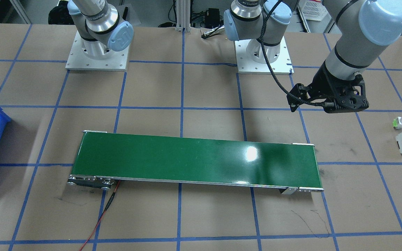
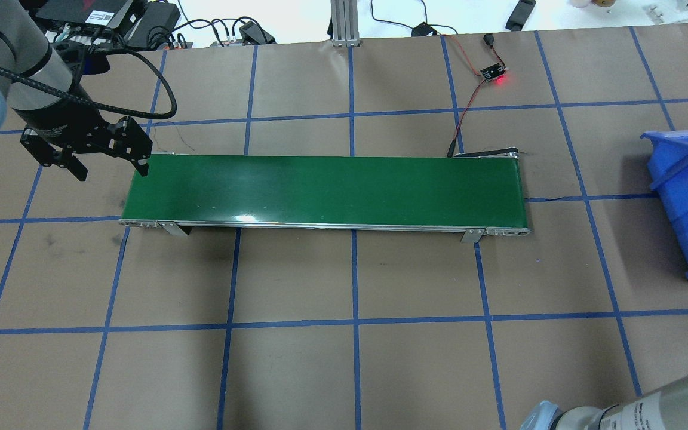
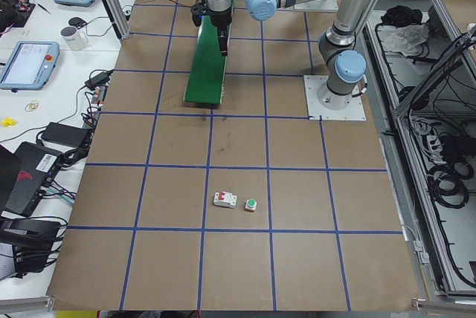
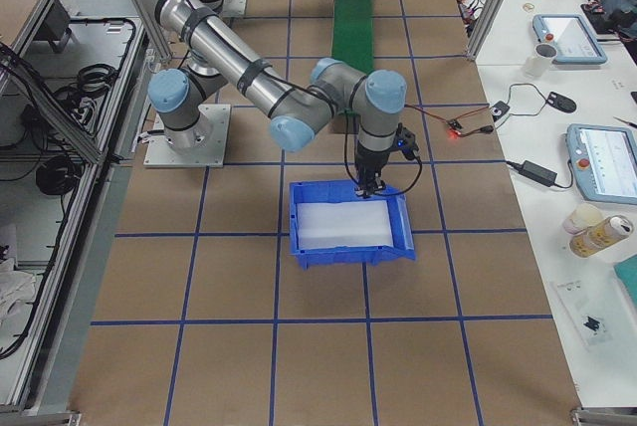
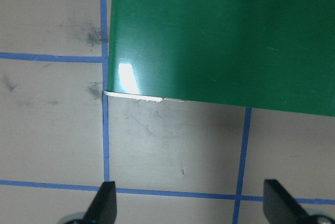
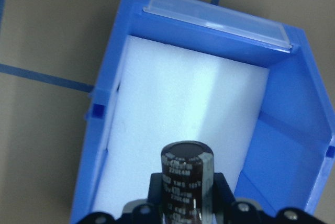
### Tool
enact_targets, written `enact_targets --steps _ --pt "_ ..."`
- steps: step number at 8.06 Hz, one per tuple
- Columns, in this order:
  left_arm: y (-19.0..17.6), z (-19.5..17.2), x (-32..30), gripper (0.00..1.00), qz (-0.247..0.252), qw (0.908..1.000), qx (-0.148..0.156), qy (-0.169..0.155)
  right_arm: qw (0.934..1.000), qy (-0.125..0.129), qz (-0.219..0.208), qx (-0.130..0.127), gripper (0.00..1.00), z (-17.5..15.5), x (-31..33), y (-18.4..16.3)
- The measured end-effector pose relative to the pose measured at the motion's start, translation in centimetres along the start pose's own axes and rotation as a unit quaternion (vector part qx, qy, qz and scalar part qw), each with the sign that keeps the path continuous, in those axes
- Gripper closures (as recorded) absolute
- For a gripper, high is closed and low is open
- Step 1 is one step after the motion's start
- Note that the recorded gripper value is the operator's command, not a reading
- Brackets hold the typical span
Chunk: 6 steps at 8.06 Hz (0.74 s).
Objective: Move capacitor from left to right
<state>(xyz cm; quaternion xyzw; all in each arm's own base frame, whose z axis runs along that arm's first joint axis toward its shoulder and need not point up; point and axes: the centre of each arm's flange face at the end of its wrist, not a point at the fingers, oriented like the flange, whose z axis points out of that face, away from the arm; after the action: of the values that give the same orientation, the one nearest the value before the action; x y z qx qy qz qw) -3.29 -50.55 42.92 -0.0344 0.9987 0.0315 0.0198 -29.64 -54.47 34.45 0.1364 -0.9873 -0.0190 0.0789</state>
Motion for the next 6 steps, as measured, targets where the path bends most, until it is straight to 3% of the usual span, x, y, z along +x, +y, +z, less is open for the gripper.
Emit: enact_targets --steps 2,3,4,6 --pt "0.0 0.0 0.1 0.0 -0.01 0.9999 0.0 0.003 0.9996 -0.024 -0.005 -0.014 0.97 5.9 2.2 0.8" --pt "0.0 0.1 0.2 0.0 -0.012 0.9999 -0.001 0.003 0.9992 -0.035 -0.006 -0.02 0.4 8.7 2.6 0.7" --pt "0.0 0.1 0.2 0.0 -0.012 0.9999 -0.001 0.003 0.9989 -0.041 -0.006 -0.023 0.0 10.4 2.8 0.7" --pt "0.0 0.2 0.2 0.0 -0.012 0.9999 -0.002 0.003 0.9989 -0.042 -0.004 -0.023 0.0 10.8 2.9 0.7"
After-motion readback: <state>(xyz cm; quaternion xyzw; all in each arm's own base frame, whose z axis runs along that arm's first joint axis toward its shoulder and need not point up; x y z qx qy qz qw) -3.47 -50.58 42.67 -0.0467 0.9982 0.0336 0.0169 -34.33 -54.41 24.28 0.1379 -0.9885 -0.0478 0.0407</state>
